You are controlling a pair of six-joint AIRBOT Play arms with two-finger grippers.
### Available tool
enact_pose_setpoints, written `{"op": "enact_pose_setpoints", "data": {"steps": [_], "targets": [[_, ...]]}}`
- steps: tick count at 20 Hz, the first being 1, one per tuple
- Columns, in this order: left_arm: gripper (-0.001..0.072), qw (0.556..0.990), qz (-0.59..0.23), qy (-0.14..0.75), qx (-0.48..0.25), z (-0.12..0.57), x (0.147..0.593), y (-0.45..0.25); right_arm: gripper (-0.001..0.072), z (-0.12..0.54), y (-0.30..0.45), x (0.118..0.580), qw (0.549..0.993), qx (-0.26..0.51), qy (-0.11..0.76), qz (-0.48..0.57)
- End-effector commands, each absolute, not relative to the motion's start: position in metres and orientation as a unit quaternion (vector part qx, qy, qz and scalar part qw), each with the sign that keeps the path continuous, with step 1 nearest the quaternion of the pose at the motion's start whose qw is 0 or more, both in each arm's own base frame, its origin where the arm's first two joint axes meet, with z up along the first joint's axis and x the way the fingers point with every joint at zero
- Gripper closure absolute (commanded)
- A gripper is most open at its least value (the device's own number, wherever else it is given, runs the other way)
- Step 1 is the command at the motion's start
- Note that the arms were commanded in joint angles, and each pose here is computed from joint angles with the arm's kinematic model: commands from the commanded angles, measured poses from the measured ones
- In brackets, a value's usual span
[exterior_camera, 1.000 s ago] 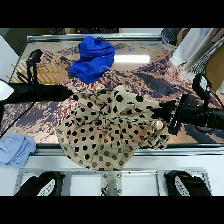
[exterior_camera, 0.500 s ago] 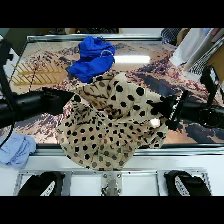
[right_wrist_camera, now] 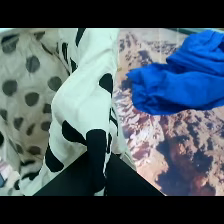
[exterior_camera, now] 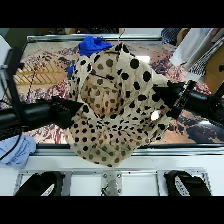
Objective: Fold the clothes and pants, and hang the long-sleeved shirts on hangers.
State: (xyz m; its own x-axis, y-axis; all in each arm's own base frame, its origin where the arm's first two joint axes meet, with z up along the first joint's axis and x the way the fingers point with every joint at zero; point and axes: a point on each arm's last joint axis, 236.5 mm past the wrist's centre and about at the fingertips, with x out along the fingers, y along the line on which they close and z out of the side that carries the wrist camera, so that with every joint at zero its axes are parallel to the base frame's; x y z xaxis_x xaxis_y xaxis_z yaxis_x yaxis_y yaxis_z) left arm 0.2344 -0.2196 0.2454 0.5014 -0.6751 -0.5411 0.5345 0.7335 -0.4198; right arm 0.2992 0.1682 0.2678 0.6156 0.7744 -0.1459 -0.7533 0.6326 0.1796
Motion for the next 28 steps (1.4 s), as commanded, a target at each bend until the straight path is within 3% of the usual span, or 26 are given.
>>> {"op": "enact_pose_setpoints", "data": {"steps": [1, 6, 10, 11, 12, 13, 17, 22, 23, 24, 25, 28], "targets": [[0.0697, 0.831, -0.377, 0.405, -0.065, 0.212, 0.228, -0.253, 0.0706, 0.279, 0.167, 0.303, 0.901, 0.067, 0.088, 0.419], [0.0697, 0.800, -0.404, 0.442, -0.040, 0.178, 0.223, -0.295, 0.0707, 0.281, 0.166, 0.304, 0.903, 0.068, 0.084, 0.416], [0.0692, 0.800, -0.404, 0.441, -0.042, 0.174, 0.229, -0.301, 0.0706, 0.282, 0.166, 0.303, 0.903, 0.064, 0.081, 0.416], [0.0479, 0.805, -0.400, 0.435, -0.048, 0.178, 0.233, -0.299, 0.0706, 0.282, 0.165, 0.304, 0.904, 0.064, 0.081, 0.416], [0.0162, 0.814, -0.394, 0.423, -0.057, 0.185, 0.239, -0.293, 0.0707, 0.283, 0.165, 0.304, 0.905, 0.064, 0.080, 0.414], [0.0089, 0.825, -0.386, 0.406, -0.068, 0.195, 0.247, -0.286, 0.0707, 0.283, 0.165, 0.304, 0.905, 0.064, 0.079, 0.413], [0.0098, 0.883, -0.320, 0.320, -0.123, 0.248, 0.281, -0.222, 0.0707, 0.297, 0.153, 0.310, 0.922, 0.060, 0.051, 0.380], [0.0101, 0.917, -0.253, 0.266, -0.154, 0.279, 0.292, -0.164, 0.0707, 0.325, 0.130, 0.313, 0.947, 0.032, -0.009, 0.319], [0.0240, 0.920, -0.247, 0.262, -0.156, 0.281, 0.293, -0.159, 0.0706, 0.331, 0.121, 0.314, 0.955, 0.019, -0.021, 0.295], [0.0563, 0.921, -0.244, 0.259, -0.156, 0.282, 0.293, -0.157, 0.0707, 0.335, 0.111, 0.315, 0.963, -0.002, -0.031, 0.269], [0.0696, 0.922, -0.244, 0.259, -0.153, 0.281, 0.293, -0.156, 0.0706, 0.339, 0.101, 0.314, 0.969, -0.020, -0.039, 0.243], [0.0697, 0.917, -0.252, 0.269, -0.150, 0.276, 0.295, -0.164, 0.0707, 0.348, 0.060, 0.309, 0.987, -0.054, -0.046, 0.146]]}}
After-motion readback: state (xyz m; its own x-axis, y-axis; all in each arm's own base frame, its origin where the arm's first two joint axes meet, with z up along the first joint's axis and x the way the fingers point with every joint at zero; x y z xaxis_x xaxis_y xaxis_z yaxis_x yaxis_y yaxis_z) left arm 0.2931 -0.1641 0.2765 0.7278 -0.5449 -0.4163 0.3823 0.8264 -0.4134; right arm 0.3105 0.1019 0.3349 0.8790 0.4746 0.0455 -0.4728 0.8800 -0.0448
